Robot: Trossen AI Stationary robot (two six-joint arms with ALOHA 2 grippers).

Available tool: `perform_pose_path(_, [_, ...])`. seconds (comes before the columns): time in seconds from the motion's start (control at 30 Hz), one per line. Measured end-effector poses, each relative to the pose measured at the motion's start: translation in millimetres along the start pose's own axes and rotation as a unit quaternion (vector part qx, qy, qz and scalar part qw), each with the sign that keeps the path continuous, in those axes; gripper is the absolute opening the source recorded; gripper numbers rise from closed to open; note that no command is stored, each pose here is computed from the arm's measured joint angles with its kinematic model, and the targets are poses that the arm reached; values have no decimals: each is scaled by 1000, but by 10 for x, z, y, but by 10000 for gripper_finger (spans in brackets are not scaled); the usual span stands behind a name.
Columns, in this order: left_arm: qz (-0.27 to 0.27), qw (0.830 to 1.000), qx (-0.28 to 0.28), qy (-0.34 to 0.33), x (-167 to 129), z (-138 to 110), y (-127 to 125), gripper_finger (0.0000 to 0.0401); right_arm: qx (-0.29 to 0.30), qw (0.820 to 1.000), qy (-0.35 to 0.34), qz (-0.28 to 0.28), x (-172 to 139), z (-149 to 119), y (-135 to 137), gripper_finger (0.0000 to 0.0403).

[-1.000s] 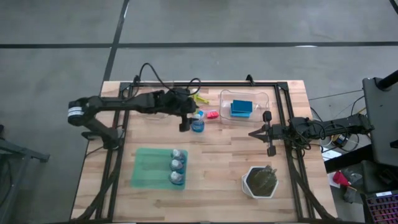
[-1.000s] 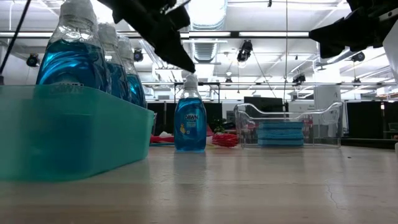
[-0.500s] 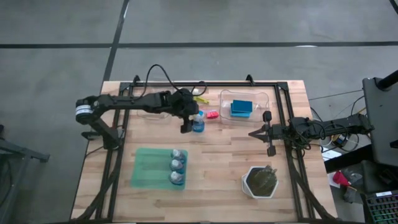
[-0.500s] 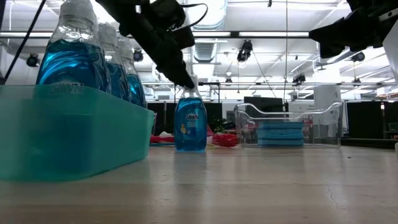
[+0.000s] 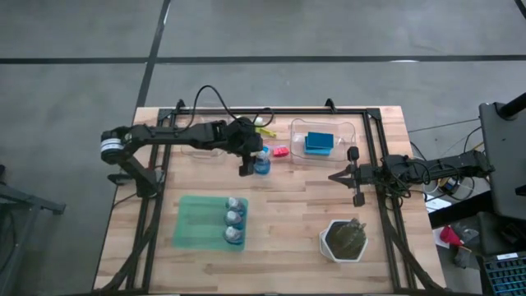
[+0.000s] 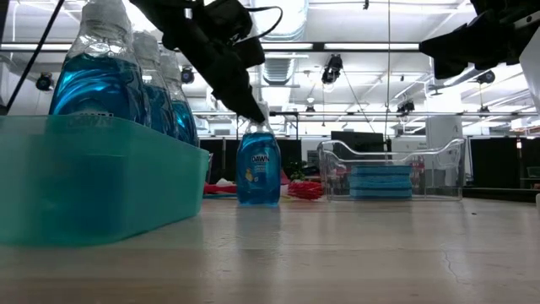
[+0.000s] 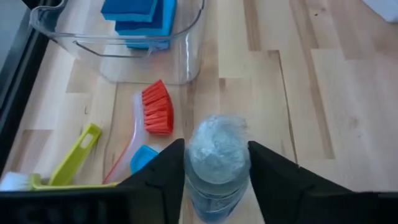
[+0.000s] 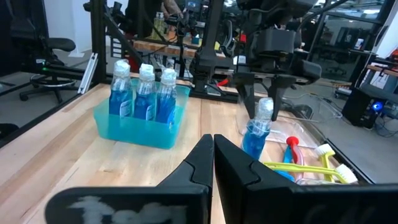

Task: Pick & Place Kitchen Sink Supplies
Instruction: Put the blue dishwashing liquid bottle into the green bin

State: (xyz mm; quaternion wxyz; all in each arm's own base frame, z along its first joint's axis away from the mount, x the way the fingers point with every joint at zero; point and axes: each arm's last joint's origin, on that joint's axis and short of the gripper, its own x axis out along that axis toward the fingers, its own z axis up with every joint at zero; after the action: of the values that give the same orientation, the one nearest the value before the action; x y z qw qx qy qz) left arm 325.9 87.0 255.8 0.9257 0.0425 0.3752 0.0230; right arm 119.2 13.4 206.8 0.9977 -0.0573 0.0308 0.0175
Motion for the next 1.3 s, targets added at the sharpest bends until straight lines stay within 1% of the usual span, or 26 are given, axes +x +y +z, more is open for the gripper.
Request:
perform_pose_path(0.1, [0,1000,0,-3,-5,5,0,128,1,1000,0,0,0,0,0,8])
perform_pose_path(0.23, [3,1000,0,-4,-49,13,-2,125,1,1000,0,0,0,0,0,8])
perform_pose_path(0.33, [7,1000,3,-20,-160,53,-8,126,0,1000,0,0,0,0,0,8])
perform_pose_path(0.47, [11,999,0,-45,-413,106,-34,148,0,1000,0,0,0,0,0,8])
perform_pose_path(0.53, [12,998,1,-58,-580,126,-61,150,1,1000,0,0,0,0,0,8])
perform_pose_path(0.63, [15,997,2,-78,-854,136,-97,138,0,1000,0,0,0,0,0,8])
perform_pose_path(0.73, [18,996,-8,-89,-1106,110,-133,127,0,1000,0,0,0,0,0,8])
perform_pose_path(0.8, [17,995,-17,-95,-1265,81,-166,127,0,1000,0,0,0,0,0,8])
perform_pose_path(1.0, [11,994,-36,-103,-1693,-54,-283,143,1,1000,0,0,0,0,0,8])
perform_pose_path(1.17, [31,993,-54,-104,-1991,-199,-338,133,1,1000,0,0,0,0,0,8])
perform_pose_path(1.3, [18,991,-84,-98,-2146,-310,-391,131,1,1000,0,0,0,0,0,8])
